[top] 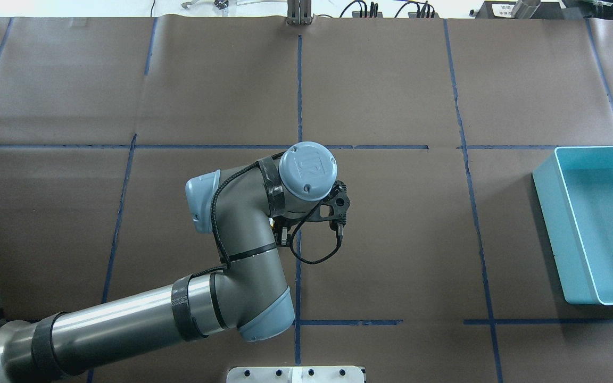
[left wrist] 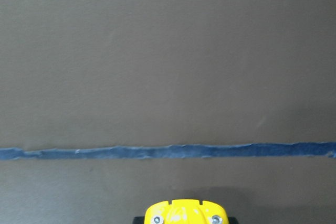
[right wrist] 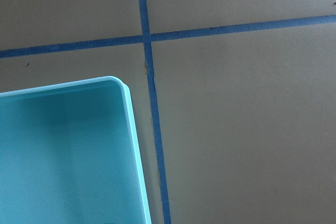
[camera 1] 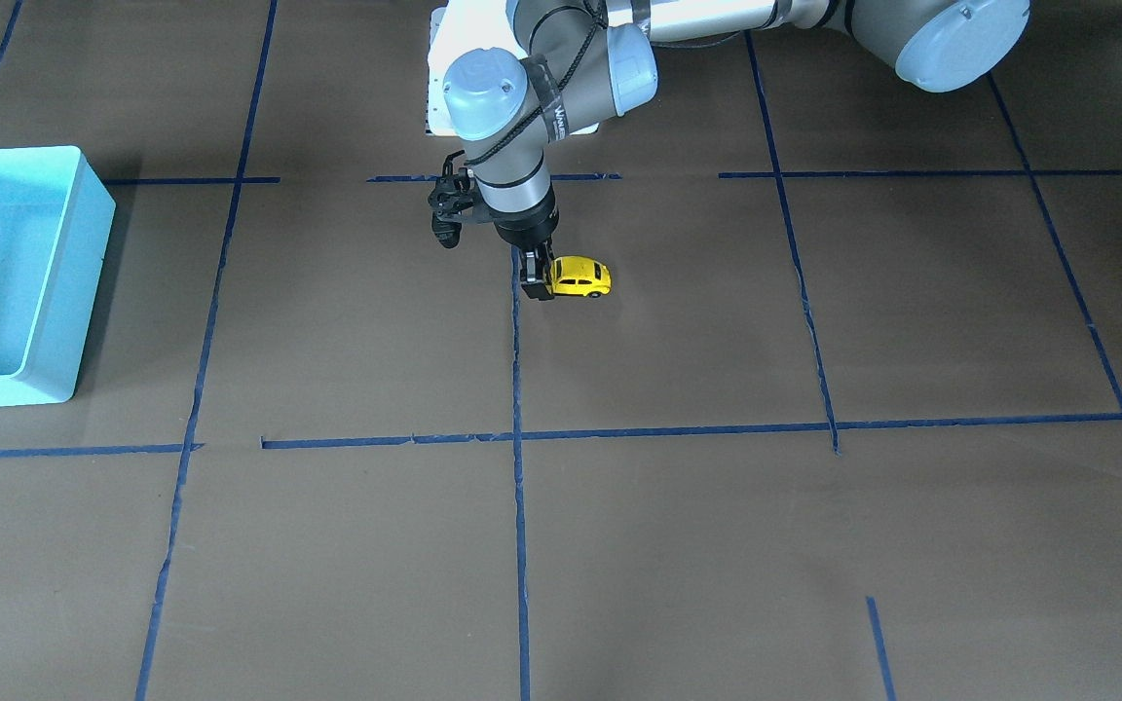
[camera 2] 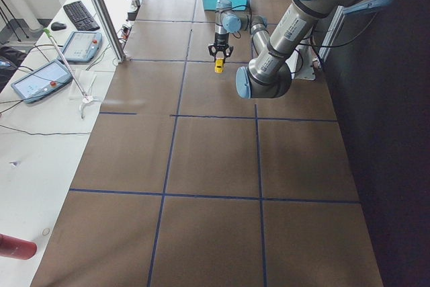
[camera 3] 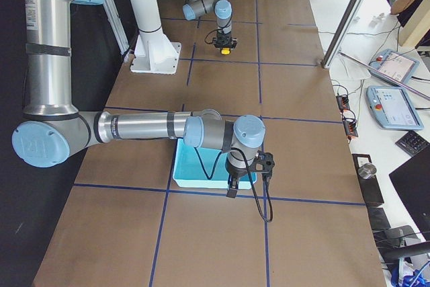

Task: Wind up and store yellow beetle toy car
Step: 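Press the car down and drag it backward with the left gripper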

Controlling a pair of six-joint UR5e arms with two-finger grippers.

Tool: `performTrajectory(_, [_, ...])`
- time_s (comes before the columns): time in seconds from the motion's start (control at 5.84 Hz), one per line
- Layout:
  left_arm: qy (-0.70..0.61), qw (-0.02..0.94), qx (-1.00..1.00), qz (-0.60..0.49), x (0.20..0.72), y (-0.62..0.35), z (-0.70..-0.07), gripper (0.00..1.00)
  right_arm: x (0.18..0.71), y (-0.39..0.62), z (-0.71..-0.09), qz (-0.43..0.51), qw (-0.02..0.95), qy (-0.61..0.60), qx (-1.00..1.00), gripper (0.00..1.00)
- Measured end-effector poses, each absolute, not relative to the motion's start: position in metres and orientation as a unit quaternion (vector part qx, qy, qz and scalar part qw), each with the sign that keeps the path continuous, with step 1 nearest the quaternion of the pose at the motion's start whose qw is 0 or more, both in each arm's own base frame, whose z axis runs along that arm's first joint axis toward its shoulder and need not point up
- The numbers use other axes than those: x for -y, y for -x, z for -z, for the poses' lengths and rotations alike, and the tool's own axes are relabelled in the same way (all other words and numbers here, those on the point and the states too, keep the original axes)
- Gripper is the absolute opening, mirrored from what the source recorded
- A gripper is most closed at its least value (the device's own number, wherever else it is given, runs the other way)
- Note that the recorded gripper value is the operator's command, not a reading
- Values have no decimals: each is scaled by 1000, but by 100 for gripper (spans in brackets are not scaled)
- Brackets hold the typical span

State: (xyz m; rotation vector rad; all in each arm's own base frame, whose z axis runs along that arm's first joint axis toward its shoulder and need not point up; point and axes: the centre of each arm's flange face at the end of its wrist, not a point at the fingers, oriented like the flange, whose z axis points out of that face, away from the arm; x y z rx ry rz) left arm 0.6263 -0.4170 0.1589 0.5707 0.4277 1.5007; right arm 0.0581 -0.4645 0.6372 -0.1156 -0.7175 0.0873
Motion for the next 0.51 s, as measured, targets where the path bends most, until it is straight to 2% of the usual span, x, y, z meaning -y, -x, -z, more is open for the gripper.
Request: performTrajectory(0.51, [-332, 655, -230, -638, 440, -624, -139, 0, 464, -58, -640, -43, 934, 59, 350, 100])
